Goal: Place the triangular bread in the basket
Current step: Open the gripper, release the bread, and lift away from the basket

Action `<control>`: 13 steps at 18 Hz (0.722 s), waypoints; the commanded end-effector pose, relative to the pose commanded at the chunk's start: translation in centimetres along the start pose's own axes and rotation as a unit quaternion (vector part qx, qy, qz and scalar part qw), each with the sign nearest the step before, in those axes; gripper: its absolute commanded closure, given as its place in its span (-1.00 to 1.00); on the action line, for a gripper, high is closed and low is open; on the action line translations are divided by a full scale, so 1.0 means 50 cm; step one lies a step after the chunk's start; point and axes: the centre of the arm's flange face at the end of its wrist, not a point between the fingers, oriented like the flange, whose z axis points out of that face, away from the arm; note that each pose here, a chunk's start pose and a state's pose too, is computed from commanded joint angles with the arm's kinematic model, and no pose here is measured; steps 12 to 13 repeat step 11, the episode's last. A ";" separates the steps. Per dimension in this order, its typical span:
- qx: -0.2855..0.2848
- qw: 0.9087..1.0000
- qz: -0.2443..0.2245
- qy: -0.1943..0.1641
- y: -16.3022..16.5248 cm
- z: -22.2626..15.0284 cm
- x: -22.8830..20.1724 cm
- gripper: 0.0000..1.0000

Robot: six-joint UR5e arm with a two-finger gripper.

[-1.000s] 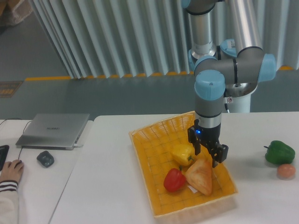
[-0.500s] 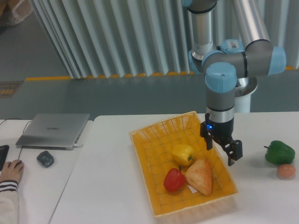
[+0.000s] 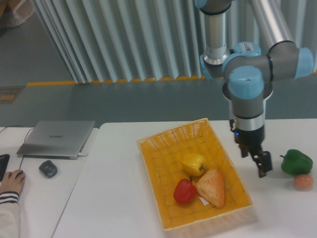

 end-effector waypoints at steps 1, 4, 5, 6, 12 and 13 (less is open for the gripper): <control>-0.001 1.000 0.018 0.001 0.024 0.004 -0.009 -1.00; -0.005 0.999 0.046 0.006 0.076 0.013 -0.021 -1.00; -0.004 0.999 0.043 0.007 0.085 0.014 -0.024 -1.00; -0.005 0.999 0.041 0.009 0.089 0.015 -0.024 -1.00; -0.004 0.999 0.041 0.019 0.091 0.011 -0.020 -1.00; -0.004 0.999 0.041 0.019 0.091 0.011 -0.020 -1.00</control>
